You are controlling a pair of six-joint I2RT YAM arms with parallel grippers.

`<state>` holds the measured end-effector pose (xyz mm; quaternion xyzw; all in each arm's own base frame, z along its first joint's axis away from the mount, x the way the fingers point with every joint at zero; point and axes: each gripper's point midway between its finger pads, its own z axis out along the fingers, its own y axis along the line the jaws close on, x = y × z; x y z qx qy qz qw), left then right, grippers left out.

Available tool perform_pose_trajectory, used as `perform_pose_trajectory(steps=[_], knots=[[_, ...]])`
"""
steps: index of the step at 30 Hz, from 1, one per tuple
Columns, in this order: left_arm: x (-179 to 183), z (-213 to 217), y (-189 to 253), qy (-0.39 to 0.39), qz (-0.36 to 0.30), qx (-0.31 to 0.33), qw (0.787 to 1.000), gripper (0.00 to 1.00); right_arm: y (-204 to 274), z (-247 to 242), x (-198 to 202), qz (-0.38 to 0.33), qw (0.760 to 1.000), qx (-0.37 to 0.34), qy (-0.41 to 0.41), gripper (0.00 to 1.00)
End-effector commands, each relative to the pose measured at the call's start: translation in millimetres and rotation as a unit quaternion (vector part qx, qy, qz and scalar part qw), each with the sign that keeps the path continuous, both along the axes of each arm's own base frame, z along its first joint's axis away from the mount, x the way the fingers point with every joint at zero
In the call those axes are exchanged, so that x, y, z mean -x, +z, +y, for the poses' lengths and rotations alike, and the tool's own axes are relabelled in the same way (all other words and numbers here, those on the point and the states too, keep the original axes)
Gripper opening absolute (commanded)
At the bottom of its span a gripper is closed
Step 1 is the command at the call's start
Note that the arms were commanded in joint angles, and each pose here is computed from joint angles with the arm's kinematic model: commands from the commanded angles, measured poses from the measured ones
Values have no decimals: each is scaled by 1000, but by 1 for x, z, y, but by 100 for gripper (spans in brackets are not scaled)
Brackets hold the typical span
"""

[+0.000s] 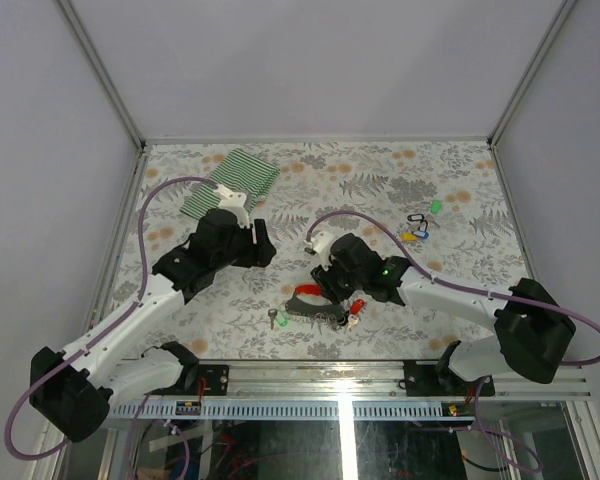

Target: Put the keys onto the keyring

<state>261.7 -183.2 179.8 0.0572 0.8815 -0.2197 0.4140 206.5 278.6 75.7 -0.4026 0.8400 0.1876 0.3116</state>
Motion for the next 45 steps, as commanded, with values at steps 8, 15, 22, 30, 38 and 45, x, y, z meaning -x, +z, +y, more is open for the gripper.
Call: perform_pose_trajectory(steps=[8,15,22,30,38,45], knots=[[-3,11,-19,62,29,15,998,73,-18,21,16,105,994,-33,-12,41],[-2,9,-23,57,37,14,998,73,-43,23,7,126,991,-6,-49,40],[2,11,-31,61,48,11,997,75,-57,8,-6,116,988,26,-101,47],[5,5,-40,63,63,33,995,77,-48,-41,-34,92,977,27,-190,55],[11,-22,-46,-4,74,69,995,77,8,-6,-24,77,991,-78,-79,55],[34,-46,-66,-37,65,25,997,76,14,-22,-34,100,977,-103,-157,53]])
